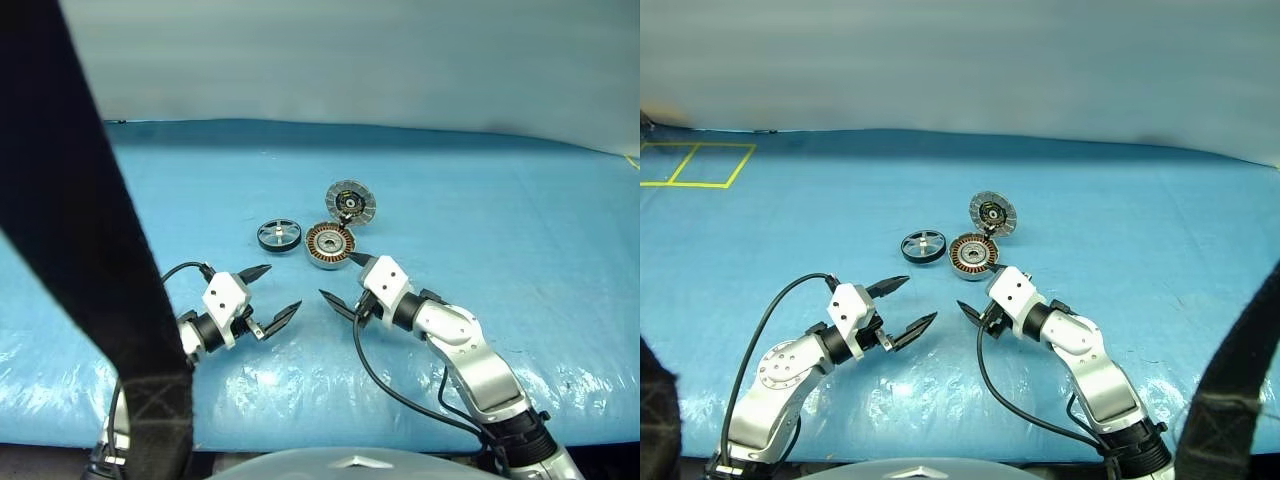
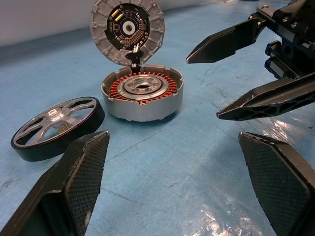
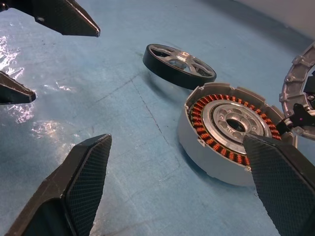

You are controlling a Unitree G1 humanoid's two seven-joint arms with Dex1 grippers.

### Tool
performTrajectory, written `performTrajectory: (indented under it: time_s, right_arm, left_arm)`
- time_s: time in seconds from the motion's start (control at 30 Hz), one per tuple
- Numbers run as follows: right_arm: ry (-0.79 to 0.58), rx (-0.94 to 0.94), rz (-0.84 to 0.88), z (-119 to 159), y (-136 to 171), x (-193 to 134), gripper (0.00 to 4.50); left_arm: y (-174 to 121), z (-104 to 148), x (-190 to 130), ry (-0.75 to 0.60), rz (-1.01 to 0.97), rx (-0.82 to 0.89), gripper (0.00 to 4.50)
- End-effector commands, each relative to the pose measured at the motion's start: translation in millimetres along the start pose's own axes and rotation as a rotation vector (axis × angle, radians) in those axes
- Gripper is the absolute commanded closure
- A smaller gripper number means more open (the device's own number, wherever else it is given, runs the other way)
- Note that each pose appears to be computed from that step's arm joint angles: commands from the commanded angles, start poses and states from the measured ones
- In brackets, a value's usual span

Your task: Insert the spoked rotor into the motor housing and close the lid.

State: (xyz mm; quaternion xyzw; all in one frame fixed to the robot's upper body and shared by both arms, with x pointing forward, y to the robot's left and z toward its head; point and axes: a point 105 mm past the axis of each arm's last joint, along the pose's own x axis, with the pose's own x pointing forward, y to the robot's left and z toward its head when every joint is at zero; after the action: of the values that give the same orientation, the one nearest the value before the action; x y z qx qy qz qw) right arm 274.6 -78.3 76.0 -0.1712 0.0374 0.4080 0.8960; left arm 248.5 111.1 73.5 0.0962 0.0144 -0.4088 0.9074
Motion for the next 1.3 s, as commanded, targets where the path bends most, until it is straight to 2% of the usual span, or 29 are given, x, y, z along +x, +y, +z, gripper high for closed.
performTrajectory:
  time_s: [0.03,1.03,1.23,1.3]
  right_arm:
    - [-0.032,-0.031,-0.023,9.1,-7.6,-1.2,0.02]
    - [-0.047,-0.033,-0.025,12.4,-7.1,0.9,0.02]
    - [-0.104,-0.06,0.04,33.2,-0.8,14.0,0.02]
    - [-0.093,-0.129,0.094,39.3,2.6,21.2,0.02]
  left_arm:
    - [7.2,6.3,-2.5,-0.024,0.024,0.013,0.01]
    - [4.3,5.1,-1.1,-0.024,0.006,0.017,0.01]
    - [5.1,2.1,-1.6,-0.016,0.02,0.012,0.01]
    - [6.9,1.1,-2.8,-0.011,0.027,0.013,0.01]
